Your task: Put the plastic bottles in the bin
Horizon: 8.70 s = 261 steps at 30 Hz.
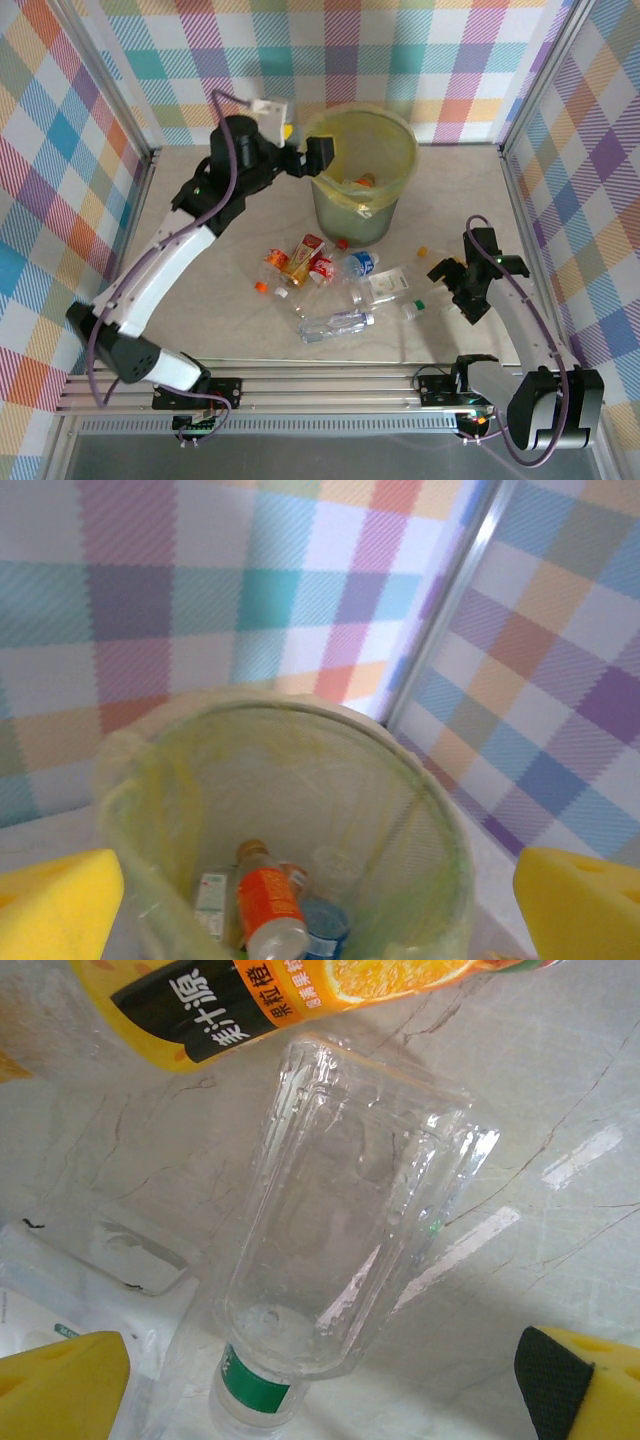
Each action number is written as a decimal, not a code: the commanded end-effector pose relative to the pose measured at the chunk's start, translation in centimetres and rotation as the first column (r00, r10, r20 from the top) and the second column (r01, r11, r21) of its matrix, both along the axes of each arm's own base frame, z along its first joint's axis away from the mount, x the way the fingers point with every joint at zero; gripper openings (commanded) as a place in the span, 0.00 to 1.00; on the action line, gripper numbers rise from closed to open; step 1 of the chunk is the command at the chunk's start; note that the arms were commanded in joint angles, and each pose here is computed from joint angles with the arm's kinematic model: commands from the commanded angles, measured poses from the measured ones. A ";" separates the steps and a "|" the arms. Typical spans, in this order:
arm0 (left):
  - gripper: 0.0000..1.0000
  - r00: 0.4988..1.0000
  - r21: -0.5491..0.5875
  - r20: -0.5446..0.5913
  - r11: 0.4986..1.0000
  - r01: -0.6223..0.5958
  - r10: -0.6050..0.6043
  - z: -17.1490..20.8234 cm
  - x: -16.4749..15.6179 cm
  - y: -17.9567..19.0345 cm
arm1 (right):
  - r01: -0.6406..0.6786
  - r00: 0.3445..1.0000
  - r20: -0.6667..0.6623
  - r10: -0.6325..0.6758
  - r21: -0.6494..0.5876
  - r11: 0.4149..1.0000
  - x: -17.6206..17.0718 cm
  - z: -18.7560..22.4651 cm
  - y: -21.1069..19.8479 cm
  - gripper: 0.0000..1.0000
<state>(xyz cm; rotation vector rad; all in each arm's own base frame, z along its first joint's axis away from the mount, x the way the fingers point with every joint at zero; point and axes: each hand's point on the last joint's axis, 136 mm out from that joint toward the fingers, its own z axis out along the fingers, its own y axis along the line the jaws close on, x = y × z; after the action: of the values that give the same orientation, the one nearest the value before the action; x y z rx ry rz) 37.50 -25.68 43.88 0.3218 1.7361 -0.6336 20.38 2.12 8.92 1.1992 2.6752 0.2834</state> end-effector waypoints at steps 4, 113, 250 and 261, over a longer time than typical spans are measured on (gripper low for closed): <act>1.00 0.971 -0.081 0.067 0.971 -0.224 0.229 -0.2 -1.4 5.3 | 0.031 1.000 -0.004 -0.031 0.019 0.999 1.0 -1.4 0.1 1.00; 1.00 0.804 -0.259 -0.398 0.787 -0.560 0.441 -19.6 -1.5 18.0 | -0.575 0.523 0.508 0.684 -0.382 0.723 30.0 22.0 23.9 0.38; 1.00 0.832 -0.218 -0.381 0.836 -0.504 0.403 -20.0 -1.8 17.2 | -0.174 0.984 0.075 0.161 0.244 0.954 7.7 -3.7 0.2 1.00; 1.00 0.837 -0.215 -0.394 0.847 -0.486 0.380 -20.1 -1.5 16.6 | -0.262 0.965 0.060 0.256 0.136 0.955 6.5 -1.5 1.1 1.00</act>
<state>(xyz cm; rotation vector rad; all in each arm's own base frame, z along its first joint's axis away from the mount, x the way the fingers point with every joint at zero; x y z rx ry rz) 35.56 -8.92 22.59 -0.4362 1.9421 -0.6020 27.20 3.77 6.07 0.8827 2.8139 0.6045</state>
